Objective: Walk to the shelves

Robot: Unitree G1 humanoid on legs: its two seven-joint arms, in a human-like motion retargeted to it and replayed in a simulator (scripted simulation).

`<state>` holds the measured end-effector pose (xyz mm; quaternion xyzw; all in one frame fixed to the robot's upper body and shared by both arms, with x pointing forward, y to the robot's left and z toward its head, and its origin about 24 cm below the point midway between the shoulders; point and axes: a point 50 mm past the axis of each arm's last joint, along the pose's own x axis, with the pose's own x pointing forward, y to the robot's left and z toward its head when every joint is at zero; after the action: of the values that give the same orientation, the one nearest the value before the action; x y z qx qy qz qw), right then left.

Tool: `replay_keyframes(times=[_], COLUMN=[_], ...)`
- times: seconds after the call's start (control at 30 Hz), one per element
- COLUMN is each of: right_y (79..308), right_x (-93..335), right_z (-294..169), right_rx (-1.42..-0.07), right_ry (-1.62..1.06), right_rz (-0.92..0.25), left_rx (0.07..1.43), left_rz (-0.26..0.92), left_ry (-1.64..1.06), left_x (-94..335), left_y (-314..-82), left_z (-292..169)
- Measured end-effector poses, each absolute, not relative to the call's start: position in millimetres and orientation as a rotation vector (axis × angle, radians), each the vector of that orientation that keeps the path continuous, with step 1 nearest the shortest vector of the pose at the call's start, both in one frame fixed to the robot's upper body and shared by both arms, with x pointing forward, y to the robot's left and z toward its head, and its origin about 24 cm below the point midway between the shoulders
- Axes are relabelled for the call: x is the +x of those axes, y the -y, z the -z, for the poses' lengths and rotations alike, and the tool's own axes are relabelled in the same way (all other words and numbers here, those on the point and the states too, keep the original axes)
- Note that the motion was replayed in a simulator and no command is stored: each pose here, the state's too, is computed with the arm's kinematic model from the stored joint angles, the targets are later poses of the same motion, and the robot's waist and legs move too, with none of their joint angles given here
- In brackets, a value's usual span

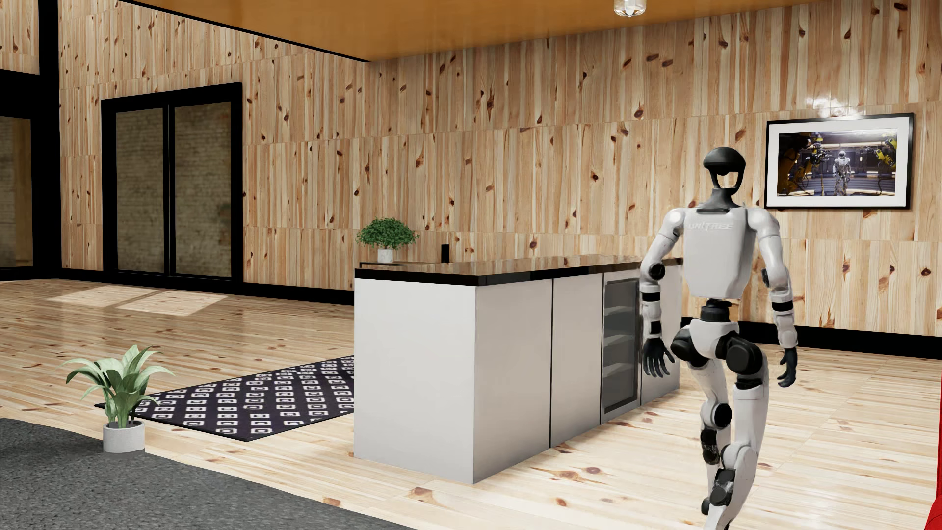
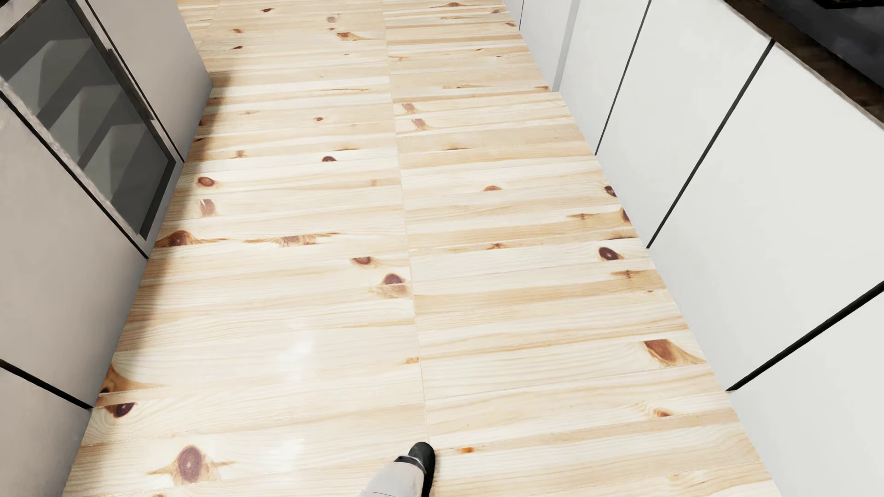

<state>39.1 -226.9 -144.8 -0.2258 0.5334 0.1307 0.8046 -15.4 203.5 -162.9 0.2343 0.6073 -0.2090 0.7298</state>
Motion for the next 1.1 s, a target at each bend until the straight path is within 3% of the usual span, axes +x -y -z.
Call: replay_keyframes(times=[0.07, 0.13, 0.17, 0.23, 0.33, 0.43, 0.5, 0.6, 0.7, 0.77, 0.93, 1.03, 1.1], right_y=[231.6, 234.7, 236.6, 231.9, 221.7, 222.8, 222.4, 224.9, 234.8, 232.2, 217.2, 218.6, 223.6], right_x=[51.9, 47.7, 34.3, 28.7, 11.8, -0.8, -2.0, -13.0, -34.3, -24.9, 49.4, 109.6, 125.2], right_z=[143.8, 146.1, 150.0, 153.8, 157.3, 156.2, 155.6, 155.3, 159.4, 162.3, 152.0, 130.7, 122.2], right_rx=[-0.509, -0.478, -0.471, -0.489, -0.475, -0.466, -0.455, -0.443, -0.480, -0.474, -0.466, -0.485, -0.465], right_ry=[-1.122, -1.147, -1.200, -1.229, -1.269, -1.294, -1.291, -1.323, -1.438, -1.427, -1.151, -0.943, -0.888], right_rz=[-0.277, -0.224, -0.213, -0.258, -0.299, -0.296, -0.286, -0.267, -0.271, -0.263, -0.279, -0.254, -0.200], left_rx=[0.528, 0.567, 0.597, 0.564, 0.558, 0.504, 0.512, 0.496, 0.442, 0.503, 0.555, 0.532, 0.519], left_rz=[0.447, 0.512, 0.548, 0.476, 0.470, 0.353, 0.335, 0.292, 0.282, 0.394, 0.494, 0.497, 0.477], left_ry=[-1.452, -1.534, -1.542, -1.497, -1.264, -1.002, -0.829, -0.699, -0.873, -0.995, -1.311, -1.405, -1.488], left_x=[-51.0, -75.3, -75.6, -57.1, 12.5, 88.5, 139.6, 169.9, 126.8, 96.8, -2.9, -41.0, -62.1], left_y=[-217.9, -220.6, -221.2, -220.8, -207.0, -204.3, -199.1, -199.6, -196.7, -189.4, -203.6, -207.3, -210.0], left_z=[159.8, 158.6, 159.5, 162.0, 161.5, 140.6, 119.7, 97.7, 126.6, 144.7, 164.1, 161.3, 161.6])
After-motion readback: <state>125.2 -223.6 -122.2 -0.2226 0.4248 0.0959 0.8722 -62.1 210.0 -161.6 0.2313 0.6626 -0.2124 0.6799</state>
